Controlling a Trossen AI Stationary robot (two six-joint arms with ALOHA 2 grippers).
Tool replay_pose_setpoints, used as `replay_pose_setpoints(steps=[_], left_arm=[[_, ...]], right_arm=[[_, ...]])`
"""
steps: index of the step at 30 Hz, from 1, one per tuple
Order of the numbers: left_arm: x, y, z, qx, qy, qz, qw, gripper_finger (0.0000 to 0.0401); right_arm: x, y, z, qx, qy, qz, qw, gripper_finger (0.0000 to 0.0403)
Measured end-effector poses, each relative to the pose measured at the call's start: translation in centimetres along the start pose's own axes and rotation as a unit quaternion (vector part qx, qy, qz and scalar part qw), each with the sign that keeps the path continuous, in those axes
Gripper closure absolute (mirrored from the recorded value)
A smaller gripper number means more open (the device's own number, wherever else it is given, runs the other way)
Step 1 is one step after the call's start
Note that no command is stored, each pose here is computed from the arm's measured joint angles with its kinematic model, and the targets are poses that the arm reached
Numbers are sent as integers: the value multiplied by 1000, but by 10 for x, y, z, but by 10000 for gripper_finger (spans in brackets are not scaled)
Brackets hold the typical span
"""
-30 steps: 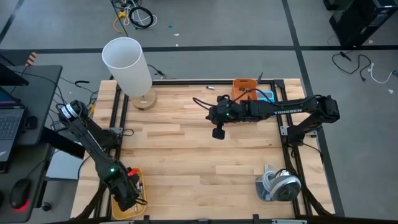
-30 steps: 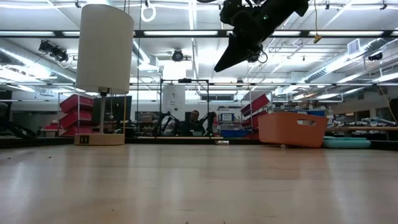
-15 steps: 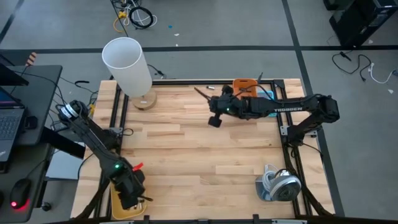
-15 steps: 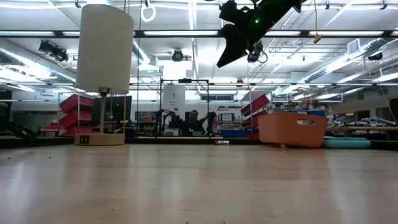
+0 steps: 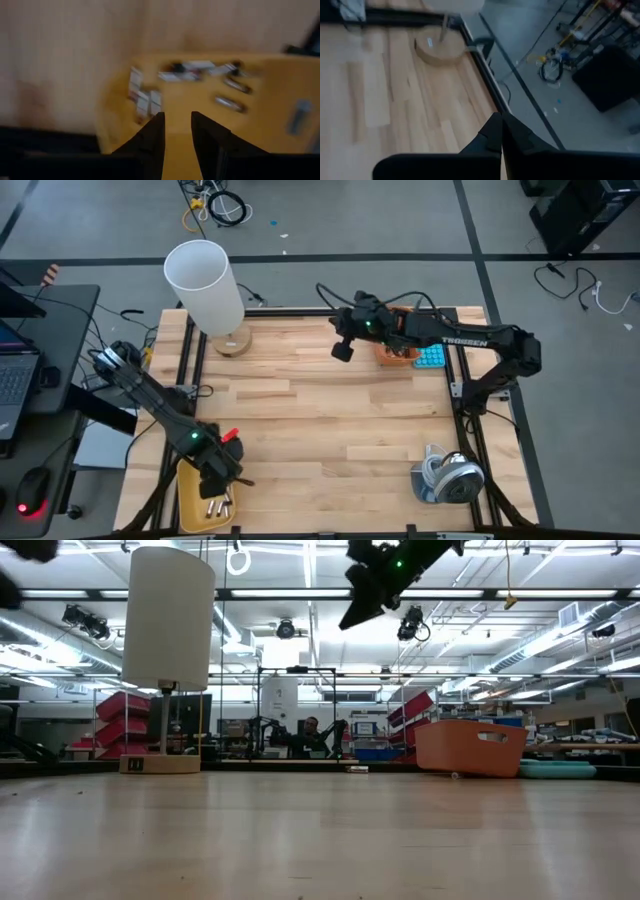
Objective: Sort batteries
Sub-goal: Put the silver battery into the yellow bin
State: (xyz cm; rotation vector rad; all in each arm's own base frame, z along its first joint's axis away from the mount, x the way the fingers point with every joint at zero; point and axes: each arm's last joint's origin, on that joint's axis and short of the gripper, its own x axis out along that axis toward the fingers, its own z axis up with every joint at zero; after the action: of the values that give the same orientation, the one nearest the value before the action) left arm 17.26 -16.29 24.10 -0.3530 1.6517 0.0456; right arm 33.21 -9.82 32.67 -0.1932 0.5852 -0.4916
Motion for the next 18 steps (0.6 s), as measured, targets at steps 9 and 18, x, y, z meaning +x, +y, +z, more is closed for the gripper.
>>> replay_pose_setpoints(steps=[9,18], left_arm=[[-26,15,19,104,-189,196,957,305],[-38,31,25,108,-304,377,869,305]], right_arm=[[52,-7,-2,-18,91,-4,996,403],[95,-35,-5,15,198,-18,980,403]])
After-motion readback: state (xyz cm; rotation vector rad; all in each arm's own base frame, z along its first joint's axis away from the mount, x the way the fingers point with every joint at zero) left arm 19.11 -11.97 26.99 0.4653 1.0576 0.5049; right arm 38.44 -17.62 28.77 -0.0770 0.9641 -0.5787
